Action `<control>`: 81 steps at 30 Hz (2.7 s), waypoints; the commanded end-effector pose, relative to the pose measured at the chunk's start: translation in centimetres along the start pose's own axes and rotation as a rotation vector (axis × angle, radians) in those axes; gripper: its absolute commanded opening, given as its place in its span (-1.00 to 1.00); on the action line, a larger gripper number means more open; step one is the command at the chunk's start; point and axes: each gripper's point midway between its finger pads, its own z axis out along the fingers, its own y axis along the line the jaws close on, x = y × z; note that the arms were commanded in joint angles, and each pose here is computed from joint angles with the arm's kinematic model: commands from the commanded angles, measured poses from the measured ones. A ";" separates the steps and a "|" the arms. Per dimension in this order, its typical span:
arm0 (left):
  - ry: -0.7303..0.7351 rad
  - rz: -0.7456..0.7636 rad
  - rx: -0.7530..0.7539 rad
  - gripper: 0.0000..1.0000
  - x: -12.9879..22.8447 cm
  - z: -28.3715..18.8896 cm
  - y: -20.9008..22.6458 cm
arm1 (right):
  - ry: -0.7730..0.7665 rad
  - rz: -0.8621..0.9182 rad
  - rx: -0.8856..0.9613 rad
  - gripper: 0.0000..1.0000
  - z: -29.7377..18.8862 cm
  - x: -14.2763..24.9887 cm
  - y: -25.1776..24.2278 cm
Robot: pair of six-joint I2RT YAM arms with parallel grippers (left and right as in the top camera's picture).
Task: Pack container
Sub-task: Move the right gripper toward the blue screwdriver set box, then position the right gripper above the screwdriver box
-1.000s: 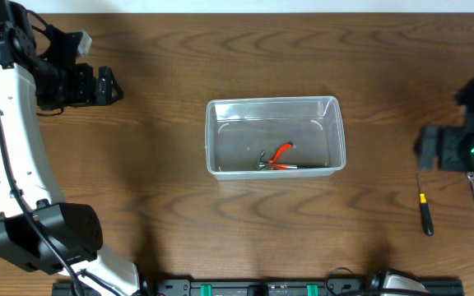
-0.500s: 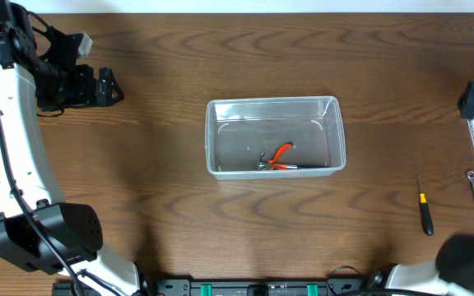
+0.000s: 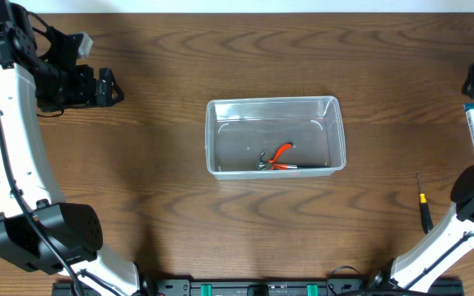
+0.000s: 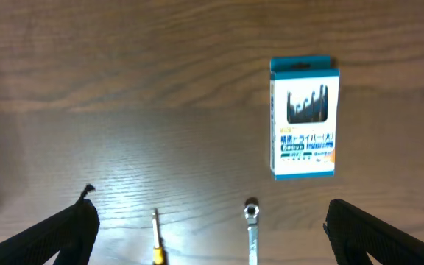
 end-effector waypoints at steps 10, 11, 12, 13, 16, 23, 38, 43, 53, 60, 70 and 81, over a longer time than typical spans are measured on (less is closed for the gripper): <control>0.006 -0.013 -0.007 0.96 0.2 -0.1 0.2 | -0.015 0.190 0.093 0.98 2.9 1.8 -8.8; 0.006 -0.013 -0.007 0.96 0.2 0.0 0.2 | -0.044 0.243 0.092 0.99 2.8 1.5 -9.3; 0.004 -0.013 -0.008 0.96 0.2 0.0 0.2 | -0.065 0.278 0.081 0.99 2.7 1.3 -9.5; 0.003 -0.012 -0.008 0.96 0.2 -0.1 0.2 | -0.081 0.287 0.064 0.99 2.7 1.1 -9.4; 0.004 -0.012 -0.008 0.96 0.2 -0.1 0.2 | -0.064 0.251 0.052 0.98 3.5 1.3 -9.4; 0.004 -0.012 -0.008 0.96 0.2 -0.1 0.2 | 0.041 0.151 0.002 0.98 7.9 2.5 -8.9; 0.004 -0.013 -0.008 0.96 0.2 -0.1 0.2 | 0.112 0.018 0.155 0.99 11.0 2.0 -11.1; 0.004 -0.013 -0.008 0.96 0.2 -0.1 0.2 | 0.118 0.028 0.150 0.98 11.3 2.1 -11.1; 0.004 -0.013 -0.008 0.96 0.2 -0.1 0.2 | 0.129 0.006 0.053 0.99 13.1 2.6 -9.6; 0.004 -0.013 -0.008 0.96 0.2 -0.1 0.2 | 0.155 0.016 0.037 0.98 14.5 3.3 -9.7; 0.004 -0.012 -0.008 0.96 0.2 -0.1 0.2 | 0.171 0.038 0.029 0.98 15.3 4.3 -10.5; 0.011 -0.015 -0.006 0.96 0.4 -0.1 0.1 | 0.230 0.044 -0.014 0.99 18.2 5.7 -9.9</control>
